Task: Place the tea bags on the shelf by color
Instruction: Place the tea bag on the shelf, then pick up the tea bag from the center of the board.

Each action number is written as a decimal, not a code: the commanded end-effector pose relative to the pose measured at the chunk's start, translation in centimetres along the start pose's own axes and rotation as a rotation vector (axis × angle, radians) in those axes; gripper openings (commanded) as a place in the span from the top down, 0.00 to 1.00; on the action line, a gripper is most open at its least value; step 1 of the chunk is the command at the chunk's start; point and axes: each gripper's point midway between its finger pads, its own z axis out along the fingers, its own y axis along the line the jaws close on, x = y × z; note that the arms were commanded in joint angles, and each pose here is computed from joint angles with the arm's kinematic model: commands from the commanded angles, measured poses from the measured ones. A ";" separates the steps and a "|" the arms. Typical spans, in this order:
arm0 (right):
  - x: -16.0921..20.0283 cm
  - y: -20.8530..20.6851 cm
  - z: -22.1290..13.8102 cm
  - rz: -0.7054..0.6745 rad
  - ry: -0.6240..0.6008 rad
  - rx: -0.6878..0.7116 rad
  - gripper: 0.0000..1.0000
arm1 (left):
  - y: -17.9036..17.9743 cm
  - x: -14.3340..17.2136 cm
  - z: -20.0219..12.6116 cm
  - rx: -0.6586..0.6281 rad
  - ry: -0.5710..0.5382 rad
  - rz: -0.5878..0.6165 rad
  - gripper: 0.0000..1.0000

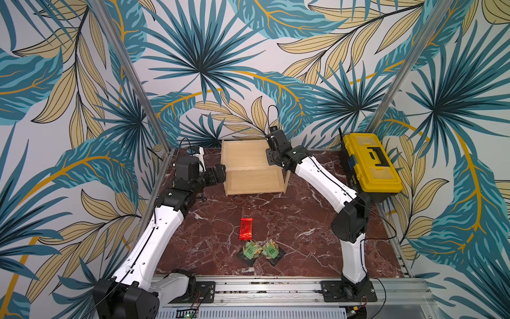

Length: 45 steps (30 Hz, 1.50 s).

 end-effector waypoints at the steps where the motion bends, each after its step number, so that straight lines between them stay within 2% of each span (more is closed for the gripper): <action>1: 0.2 0.3 0.3 0.028 0.014 -0.016 0.44 | -0.5 -0.7 -0.1 0.016 -0.027 0.022 0.00; 7: -0.8 0.8 -0.9 0.075 -0.006 -0.074 0.44 | -0.7 -0.7 -0.2 0.025 -0.027 0.020 0.00; 17: -3.2 -0.6 -2.8 0.093 -0.069 -0.044 0.42 | -0.7 -0.3 -0.3 0.034 -0.018 0.005 0.00; 21: -5.7 -0.2 -8.0 0.158 -0.140 -0.172 0.42 | -1.0 0.8 -0.6 0.016 0.001 -0.011 0.03; 24: -6.0 0.3 -13.1 0.117 -0.234 -0.193 0.42 | -1.9 1.9 -1.6 -0.003 0.006 0.023 0.05; 27: -3.0 0.0 -15.8 0.090 -0.256 -0.173 0.42 | -3.0 3.7 -2.9 -0.020 0.013 0.055 0.05; 32: 6.0 -0.1 -17.1 0.079 -0.208 -0.172 0.42 | -4.2 9.8 -3.7 -0.061 0.118 0.119 0.05; 39: 18.7 0.0 -13.2 0.078 -0.072 -0.166 0.42 | -4.8 19.3 -2.0 -0.131 0.352 0.232 0.06; 42: 21.7 -0.2 -11.5 0.058 -0.029 -0.119 0.42 | -4.6 21.9 -0.7 -0.177 0.453 0.255 0.07; 45: 22.8 -0.2 -10.5 0.024 0.002 -0.088 0.42 | -4.3 24.3 0.6 -0.230 0.544 0.287 0.07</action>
